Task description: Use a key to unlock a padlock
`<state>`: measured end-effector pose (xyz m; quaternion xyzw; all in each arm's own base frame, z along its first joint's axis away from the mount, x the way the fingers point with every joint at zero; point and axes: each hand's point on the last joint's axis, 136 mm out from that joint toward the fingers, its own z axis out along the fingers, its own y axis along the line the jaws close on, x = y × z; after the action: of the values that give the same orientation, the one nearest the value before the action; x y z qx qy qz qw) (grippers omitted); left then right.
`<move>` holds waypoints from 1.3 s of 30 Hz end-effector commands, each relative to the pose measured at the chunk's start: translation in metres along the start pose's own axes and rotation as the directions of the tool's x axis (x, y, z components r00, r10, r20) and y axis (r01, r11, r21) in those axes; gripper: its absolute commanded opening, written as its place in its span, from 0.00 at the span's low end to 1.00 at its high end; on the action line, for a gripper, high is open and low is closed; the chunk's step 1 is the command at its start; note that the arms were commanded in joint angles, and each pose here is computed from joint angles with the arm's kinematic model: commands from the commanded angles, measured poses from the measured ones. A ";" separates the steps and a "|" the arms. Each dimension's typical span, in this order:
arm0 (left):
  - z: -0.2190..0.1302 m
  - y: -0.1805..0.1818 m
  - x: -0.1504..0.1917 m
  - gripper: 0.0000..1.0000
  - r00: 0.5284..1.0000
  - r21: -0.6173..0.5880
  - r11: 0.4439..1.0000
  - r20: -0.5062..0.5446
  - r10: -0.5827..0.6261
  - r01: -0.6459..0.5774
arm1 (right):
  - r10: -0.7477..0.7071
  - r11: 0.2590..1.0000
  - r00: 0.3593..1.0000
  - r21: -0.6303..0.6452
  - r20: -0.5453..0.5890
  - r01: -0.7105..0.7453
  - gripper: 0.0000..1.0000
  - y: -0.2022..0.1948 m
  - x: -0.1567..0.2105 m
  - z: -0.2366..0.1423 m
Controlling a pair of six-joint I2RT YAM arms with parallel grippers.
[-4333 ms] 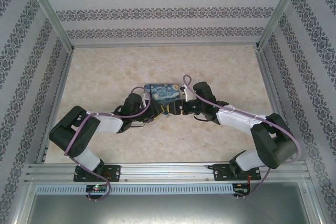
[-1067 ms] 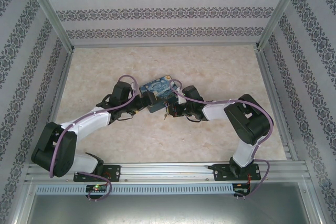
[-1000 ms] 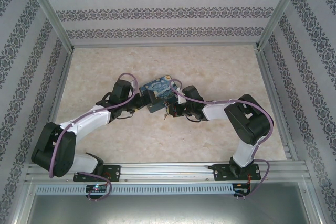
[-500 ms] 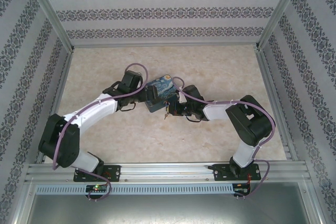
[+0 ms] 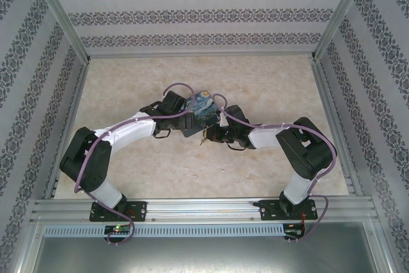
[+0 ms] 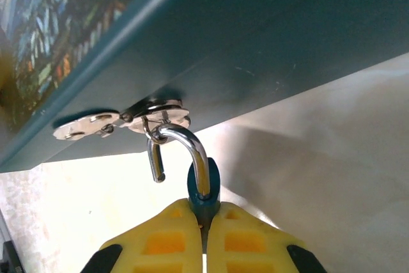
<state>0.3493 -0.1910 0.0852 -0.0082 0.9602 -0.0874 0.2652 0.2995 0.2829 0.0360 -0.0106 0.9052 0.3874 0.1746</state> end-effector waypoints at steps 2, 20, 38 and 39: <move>0.007 0.010 0.014 1.00 0.997 -0.090 0.993 -0.041 0.068 -0.072 | 0.056 0.998 0.998 -0.001 0.021 -0.056 0.00 0.003 0.002 -0.003; 0.023 0.012 0.042 1.00 0.991 -0.114 0.989 -0.100 0.084 -0.095 | 0.261 0.965 0.961 -0.013 0.089 -0.261 0.00 -0.002 -0.006 0.000; 0.032 0.018 0.062 0.99 0.986 -0.116 0.988 -0.140 0.087 -0.104 | 0.349 0.937 0.923 -0.066 0.159 -0.343 0.00 -0.002 -0.033 0.002; 0.032 0.019 0.063 1.00 0.986 -0.116 0.988 -0.143 0.088 -0.105 | 0.352 0.936 0.922 -0.066 0.162 -0.345 0.00 -0.003 -0.035 0.002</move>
<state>0.3576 -0.2052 0.0816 -0.0010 0.9496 -0.0828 0.3025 0.3171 0.2792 0.0366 0.1690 0.8785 0.4182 0.1575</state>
